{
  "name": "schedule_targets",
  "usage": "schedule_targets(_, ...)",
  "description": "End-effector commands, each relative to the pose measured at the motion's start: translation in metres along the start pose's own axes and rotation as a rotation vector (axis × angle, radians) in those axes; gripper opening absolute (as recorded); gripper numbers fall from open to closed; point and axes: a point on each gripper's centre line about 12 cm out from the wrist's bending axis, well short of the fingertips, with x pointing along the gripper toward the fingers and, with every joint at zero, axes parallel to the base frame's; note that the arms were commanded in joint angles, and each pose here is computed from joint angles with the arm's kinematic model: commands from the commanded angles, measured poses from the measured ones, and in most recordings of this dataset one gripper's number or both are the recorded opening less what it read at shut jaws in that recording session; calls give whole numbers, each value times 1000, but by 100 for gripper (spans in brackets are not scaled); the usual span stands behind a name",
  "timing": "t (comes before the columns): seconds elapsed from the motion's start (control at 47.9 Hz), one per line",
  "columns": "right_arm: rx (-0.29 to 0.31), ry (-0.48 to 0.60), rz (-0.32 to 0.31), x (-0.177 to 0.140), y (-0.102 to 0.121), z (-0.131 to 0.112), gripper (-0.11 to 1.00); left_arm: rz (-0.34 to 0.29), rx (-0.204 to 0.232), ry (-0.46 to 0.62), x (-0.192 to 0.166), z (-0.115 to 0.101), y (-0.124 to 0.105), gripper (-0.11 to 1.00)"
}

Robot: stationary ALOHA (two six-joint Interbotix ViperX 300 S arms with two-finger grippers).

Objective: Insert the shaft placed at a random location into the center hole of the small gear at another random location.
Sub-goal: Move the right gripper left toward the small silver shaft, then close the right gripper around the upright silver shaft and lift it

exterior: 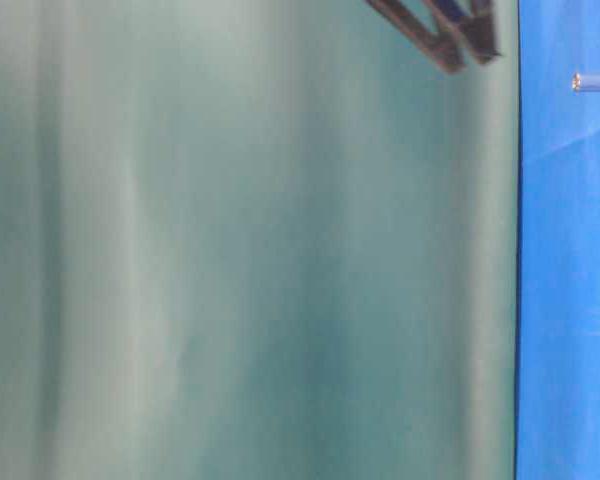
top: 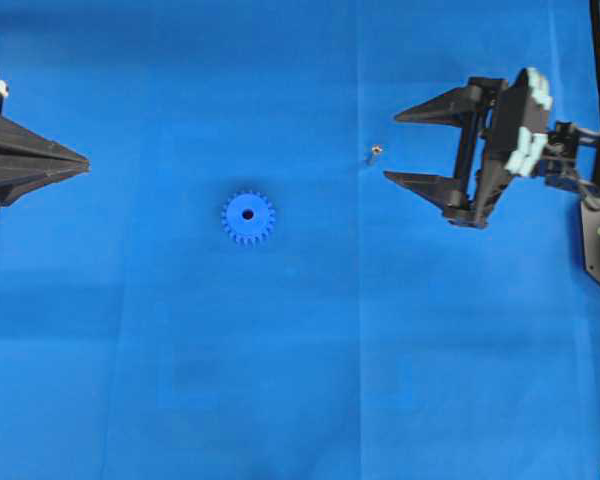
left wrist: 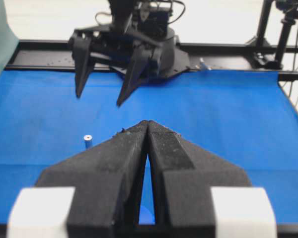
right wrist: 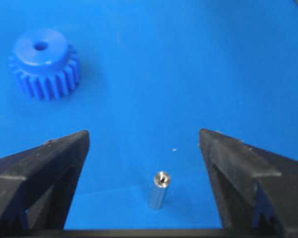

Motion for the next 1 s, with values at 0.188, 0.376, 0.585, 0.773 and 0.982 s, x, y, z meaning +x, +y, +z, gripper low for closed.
schedule_targets(0.188,54,27,-78,28,-11,-25,80,10,4,-17,2,6,2,0)
schedule_targets(0.376,74,54,-119,37,-16,-40,79,16,4,-12,2,4,3,0)
schedule_targets(0.585,73,60,-118,38,-16,-41,72,22,3,-6,2,2,5,0)
schedule_targets(0.773,70,57,-117,38,-16,-41,37,26,4,-5,1,2,5,0)
schedule_targets(0.982,69,57,-116,38,-16,-41,3,27,3,-5,1,2,5,0)
